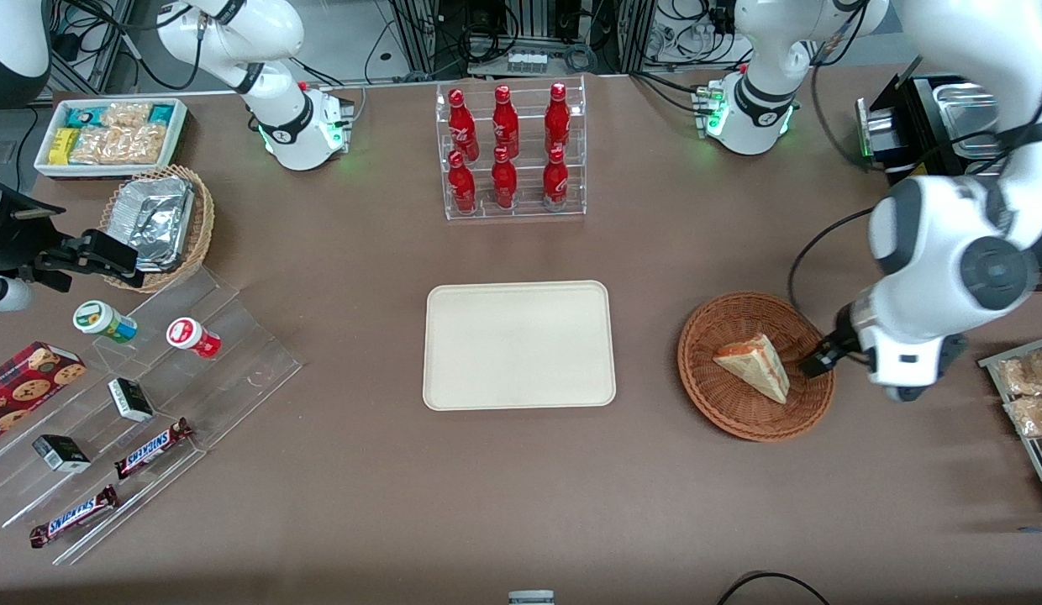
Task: Place sandwich from basket to tray
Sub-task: 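Move the left gripper down over the wrapped sandwich in the wicker basket, then close the left gripper on the wrapped sandwich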
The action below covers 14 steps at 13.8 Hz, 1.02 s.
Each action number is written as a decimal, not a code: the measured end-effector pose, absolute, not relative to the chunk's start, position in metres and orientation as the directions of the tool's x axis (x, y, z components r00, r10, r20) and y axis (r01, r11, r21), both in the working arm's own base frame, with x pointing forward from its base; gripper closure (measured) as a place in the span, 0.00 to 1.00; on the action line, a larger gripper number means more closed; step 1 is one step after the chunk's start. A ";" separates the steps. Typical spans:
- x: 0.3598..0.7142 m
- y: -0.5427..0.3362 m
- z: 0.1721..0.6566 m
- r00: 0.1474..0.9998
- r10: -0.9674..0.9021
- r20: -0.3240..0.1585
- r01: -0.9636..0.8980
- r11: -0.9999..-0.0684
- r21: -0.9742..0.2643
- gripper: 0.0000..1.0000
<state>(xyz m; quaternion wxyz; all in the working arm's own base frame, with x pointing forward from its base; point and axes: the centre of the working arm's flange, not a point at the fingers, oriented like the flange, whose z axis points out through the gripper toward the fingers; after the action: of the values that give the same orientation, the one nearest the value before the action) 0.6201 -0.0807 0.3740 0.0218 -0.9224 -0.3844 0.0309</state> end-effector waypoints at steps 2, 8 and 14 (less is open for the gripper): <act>0.617 -0.102 0.344 0.674 0.737 -0.045 0.733 -0.675 -0.080 0.00; 0.594 -0.100 0.285 0.621 0.783 -0.025 0.781 -0.621 -0.057 0.00; 0.583 -0.098 0.266 0.576 0.817 -0.010 0.817 -0.576 -0.031 0.00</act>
<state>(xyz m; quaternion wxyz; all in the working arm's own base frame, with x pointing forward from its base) 0.5826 -0.0977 0.2657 0.0115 -0.8876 -0.4604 0.0115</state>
